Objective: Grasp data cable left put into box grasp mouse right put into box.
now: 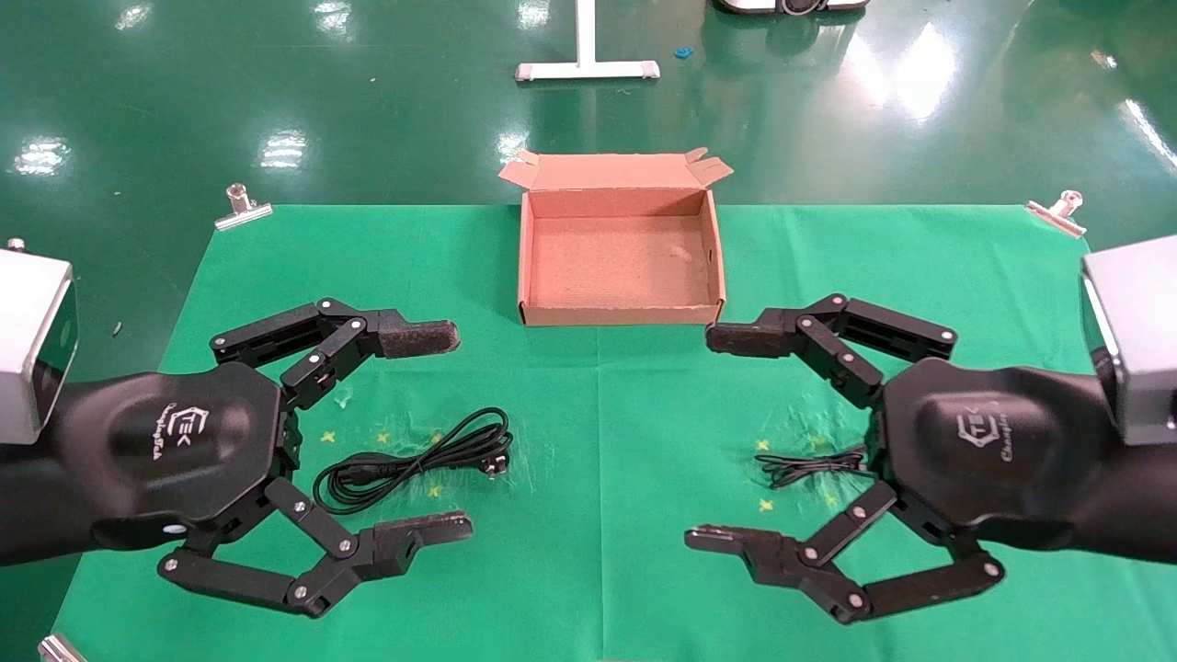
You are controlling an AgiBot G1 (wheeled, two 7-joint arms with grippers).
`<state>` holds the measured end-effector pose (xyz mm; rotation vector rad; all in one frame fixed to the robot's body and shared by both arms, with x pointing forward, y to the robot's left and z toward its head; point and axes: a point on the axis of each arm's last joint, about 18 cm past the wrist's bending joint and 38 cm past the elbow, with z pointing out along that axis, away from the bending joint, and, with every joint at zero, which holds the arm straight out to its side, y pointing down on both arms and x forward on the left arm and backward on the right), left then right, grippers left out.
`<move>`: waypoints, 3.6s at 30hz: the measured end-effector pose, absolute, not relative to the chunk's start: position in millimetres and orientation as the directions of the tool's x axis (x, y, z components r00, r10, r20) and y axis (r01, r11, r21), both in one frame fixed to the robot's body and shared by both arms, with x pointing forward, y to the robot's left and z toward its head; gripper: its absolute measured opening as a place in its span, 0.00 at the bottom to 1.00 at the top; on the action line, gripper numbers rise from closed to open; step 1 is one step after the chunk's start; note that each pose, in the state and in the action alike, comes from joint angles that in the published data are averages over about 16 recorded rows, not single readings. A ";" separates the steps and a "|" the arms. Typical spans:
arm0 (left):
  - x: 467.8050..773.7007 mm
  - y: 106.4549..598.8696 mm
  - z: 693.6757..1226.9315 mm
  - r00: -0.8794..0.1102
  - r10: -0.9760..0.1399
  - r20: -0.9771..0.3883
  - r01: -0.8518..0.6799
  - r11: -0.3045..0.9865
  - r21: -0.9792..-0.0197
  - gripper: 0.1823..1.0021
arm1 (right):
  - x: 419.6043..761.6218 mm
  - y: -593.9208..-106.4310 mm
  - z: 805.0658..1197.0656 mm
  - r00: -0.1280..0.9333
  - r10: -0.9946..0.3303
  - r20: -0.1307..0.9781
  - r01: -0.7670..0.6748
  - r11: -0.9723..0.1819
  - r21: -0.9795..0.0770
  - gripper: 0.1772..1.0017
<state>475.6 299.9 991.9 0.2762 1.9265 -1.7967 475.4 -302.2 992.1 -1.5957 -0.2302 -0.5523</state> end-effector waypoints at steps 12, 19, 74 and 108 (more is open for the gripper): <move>493.8 299.2 970.5 -0.857 -0.172 -0.486 0.403 0.364 -0.840 1.00 | 487.2 -308.8 976.2 0.817 -0.188 0.545 0.476 -0.314 -0.822 1.00; 532.3 296.9 950.9 -0.838 -0.181 -0.515 0.301 0.633 -0.713 1.00 | 502.7 -318.4 960.2 0.787 -0.202 0.583 0.444 -0.469 -0.763 1.00; 649.2 266.2 912.4 -0.642 -0.292 -0.709 -0.022 0.931 -0.364 1.00 | 579.7 -359.8 894.0 0.706 -0.358 0.611 0.093 -0.808 -0.582 1.00; 649.2 266.3 912.3 -0.642 -0.292 -0.709 -0.022 0.931 -0.364 0.96 | 617.2 -346.9 874.0 0.645 -0.495 0.583 -0.047 -0.786 -0.616 0.97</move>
